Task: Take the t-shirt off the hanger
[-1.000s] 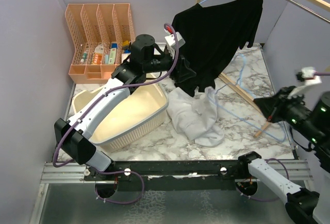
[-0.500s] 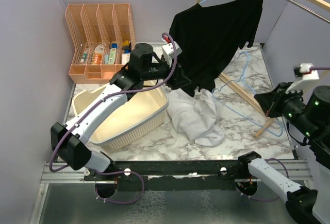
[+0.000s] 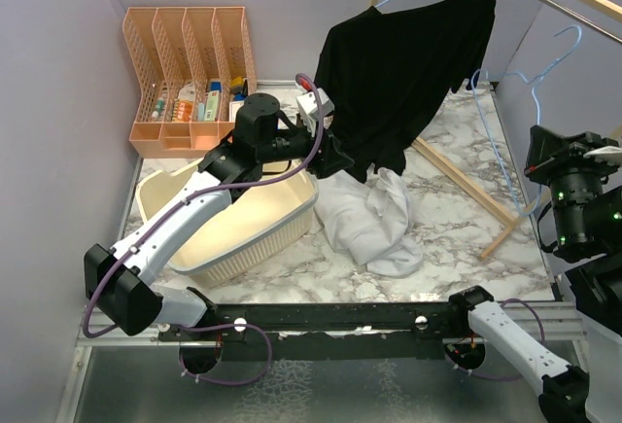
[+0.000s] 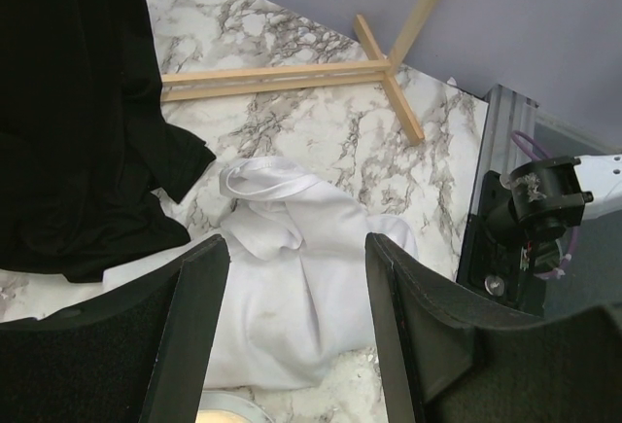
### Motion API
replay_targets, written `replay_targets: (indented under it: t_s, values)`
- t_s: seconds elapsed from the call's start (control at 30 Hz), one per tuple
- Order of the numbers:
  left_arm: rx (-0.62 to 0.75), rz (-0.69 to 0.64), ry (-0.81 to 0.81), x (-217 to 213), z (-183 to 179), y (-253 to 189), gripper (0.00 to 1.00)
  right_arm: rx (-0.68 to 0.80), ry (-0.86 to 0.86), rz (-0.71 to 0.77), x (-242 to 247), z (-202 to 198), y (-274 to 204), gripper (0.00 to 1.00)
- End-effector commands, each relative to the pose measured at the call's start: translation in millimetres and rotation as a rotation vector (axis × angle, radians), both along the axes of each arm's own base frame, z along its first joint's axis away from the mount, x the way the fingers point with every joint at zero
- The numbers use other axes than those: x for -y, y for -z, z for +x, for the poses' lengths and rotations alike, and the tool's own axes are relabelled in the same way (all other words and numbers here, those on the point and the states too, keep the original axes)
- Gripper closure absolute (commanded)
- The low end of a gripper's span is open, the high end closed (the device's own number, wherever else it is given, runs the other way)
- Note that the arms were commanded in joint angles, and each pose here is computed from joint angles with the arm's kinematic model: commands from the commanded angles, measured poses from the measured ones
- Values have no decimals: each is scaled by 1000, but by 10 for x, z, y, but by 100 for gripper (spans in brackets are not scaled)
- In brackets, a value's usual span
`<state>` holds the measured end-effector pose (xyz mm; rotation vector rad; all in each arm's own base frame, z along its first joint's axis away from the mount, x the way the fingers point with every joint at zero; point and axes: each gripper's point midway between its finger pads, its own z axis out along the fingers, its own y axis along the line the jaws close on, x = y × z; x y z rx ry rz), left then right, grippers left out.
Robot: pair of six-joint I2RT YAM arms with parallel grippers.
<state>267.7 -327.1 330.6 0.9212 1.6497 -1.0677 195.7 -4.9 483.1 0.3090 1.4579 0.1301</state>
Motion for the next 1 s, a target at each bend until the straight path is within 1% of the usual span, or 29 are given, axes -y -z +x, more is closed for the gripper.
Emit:
replay_targets:
  t_s: [0.0, 0.17, 0.3, 0.4, 0.63, 0.77, 0.87, 0.9, 0.93, 0.97]
  values:
    - [41, -26, -14, -31, -22, -100, 39, 230, 100, 57, 169, 9, -564, 99]
    - [44, -30, -5, -34, -50, -89, 39, 272, 129, 39, 202, 51, -690, 99]
    - [43, -34, 3, -33, -67, -82, 39, 268, 190, 24, 271, 134, -707, 99]
    - [38, -41, 15, -22, -90, -94, 39, 248, 259, 9, 340, 247, -650, 99]
    - [41, -42, 19, -37, -116, -102, 39, 195, 359, -25, 382, 553, -453, 99]
    - [35, -40, 17, -37, -115, -82, 39, 146, 361, -48, 325, 731, -331, 99]
    - [24, -42, 24, -24, -124, -67, 39, 107, 323, -44, 252, 785, -255, 99]
    - [20, -42, 26, -21, -124, -62, 39, 99, 300, -47, 220, 786, -244, 97]
    - [16, -42, 31, -15, -130, -57, 39, 95, 268, -53, 178, 774, -242, 91]
    - [10, -41, 36, -6, -138, -49, 39, 90, 237, -54, 137, 757, -238, 80]
